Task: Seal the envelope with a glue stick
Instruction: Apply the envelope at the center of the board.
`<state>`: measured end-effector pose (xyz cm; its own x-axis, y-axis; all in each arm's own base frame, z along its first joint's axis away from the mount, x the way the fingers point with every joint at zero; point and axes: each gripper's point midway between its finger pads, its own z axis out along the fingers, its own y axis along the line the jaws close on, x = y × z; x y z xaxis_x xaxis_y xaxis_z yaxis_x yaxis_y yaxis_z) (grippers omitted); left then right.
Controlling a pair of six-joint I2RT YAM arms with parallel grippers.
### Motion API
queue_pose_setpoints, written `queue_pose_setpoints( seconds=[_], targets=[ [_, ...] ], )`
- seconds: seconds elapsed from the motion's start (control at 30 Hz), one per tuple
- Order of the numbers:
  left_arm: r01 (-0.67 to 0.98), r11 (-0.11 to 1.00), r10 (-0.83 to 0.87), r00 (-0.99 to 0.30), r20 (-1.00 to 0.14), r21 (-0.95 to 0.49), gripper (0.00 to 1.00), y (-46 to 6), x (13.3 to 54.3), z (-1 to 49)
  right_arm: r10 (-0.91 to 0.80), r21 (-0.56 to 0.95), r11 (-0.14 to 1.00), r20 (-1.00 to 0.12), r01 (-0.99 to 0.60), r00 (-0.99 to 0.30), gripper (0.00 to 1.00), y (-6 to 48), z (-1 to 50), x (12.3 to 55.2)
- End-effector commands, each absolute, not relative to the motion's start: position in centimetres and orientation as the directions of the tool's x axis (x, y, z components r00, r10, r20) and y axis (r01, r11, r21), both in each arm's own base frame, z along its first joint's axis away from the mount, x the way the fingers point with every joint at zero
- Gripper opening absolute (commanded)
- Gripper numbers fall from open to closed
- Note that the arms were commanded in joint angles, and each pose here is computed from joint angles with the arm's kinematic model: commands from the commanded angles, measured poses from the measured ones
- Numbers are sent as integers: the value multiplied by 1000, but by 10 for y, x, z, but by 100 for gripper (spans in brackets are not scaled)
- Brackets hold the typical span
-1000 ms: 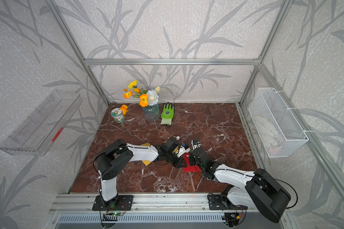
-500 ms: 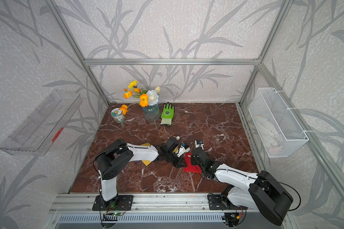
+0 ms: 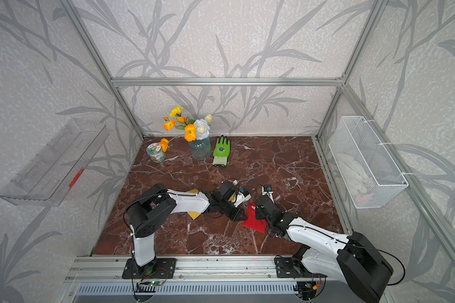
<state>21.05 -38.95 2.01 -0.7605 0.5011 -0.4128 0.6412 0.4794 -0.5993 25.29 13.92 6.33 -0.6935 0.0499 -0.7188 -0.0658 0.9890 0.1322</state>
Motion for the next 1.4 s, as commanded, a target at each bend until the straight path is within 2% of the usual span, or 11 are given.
queue_pose_setpoints(
  seconds=[0.0, 0.13, 0.33, 0.57, 0.7, 0.73, 0.83, 1.03, 1.2, 1.27, 1.37],
  targets=[
    [572, 604, 501, -814, -293, -555, 0, -362, 209, -17, 59, 156, 984, -746, -88, -664, 0, 143, 86, 257],
    [566, 601, 489, -819, -301, -564, 0, -367, 213, -10, 111, 219, 972, -751, -87, -651, 0, 140, 107, 259],
    [542, 605, 449, -837, -312, -584, 0, -372, 223, 2, 220, 342, 939, -685, -40, -695, 0, 128, 112, 261],
    [512, 599, 378, -858, -347, -616, 2, -379, 242, 41, 264, 372, 928, -666, -4, -698, 0, 116, 122, 263],
    [469, 575, 313, -883, -350, -671, 12, -383, 256, 68, 274, 377, 926, -662, 6, -697, 0, 111, 124, 264],
    [461, 567, 300, -887, -350, -682, 20, -385, 260, 74, 277, 378, 926, -662, 9, -696, 0, 110, 125, 264],
    [457, 556, 281, -889, -360, -694, 36, -389, 269, 89, 283, 378, 926, -664, 16, -692, 0, 107, 127, 263],
    [384, 631, 260, -923, -283, -674, 60, -396, 290, 88, 294, 373, 927, -674, 31, -677, 0, 99, 133, 260],
    [243, 720, 177, -970, -167, -650, 63, -395, 298, 85, 302, 364, 930, -689, 46, -659, 0, 91, 138, 255],
    [274, 703, 192, -962, -196, -656, 63, -402, 297, 92, 309, 369, 928, -693, 48, -652, 0, 90, 139, 254],
    [454, 622, 314, -891, -328, -637, 63, -411, 296, 102, 325, 389, 920, -687, 49, -650, 0, 91, 137, 252]
  ],
)
